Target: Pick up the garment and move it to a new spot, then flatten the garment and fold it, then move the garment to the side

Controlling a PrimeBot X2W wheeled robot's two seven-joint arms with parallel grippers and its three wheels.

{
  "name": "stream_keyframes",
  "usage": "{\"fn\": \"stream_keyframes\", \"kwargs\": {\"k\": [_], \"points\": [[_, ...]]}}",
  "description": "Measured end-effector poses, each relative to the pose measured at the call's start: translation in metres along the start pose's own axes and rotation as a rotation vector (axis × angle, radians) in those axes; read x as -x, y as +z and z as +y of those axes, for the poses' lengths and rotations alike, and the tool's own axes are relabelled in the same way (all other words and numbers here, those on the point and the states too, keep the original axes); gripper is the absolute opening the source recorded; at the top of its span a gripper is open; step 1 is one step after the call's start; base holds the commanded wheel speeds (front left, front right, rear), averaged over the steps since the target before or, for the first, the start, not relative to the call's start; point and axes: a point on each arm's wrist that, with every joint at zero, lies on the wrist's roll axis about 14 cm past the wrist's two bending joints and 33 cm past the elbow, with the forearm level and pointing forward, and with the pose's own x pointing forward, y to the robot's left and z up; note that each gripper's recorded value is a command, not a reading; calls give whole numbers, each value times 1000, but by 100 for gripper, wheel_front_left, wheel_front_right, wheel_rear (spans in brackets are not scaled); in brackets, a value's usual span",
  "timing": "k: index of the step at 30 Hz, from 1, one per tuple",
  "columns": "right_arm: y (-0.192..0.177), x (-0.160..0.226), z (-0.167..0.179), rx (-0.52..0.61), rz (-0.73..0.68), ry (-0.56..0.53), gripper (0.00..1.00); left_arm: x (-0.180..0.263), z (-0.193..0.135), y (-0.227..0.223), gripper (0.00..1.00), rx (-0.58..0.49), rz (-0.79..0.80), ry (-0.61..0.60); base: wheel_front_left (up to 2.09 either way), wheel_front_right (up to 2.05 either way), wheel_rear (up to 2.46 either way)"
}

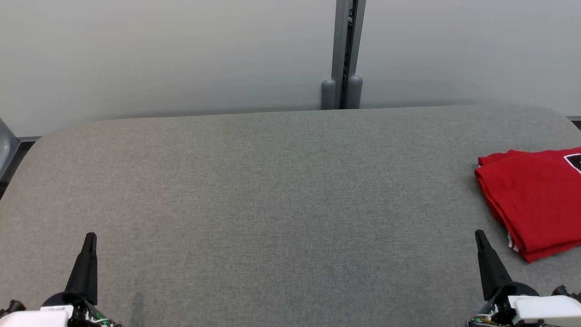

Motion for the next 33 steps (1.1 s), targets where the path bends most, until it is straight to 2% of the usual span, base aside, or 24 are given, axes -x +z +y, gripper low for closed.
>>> {"fn": "stream_keyframes", "kwargs": {"k": [33], "points": [[0,0,0,0,0,0,0,0,0,0,0,1,-1,0,0,0,0]]}}
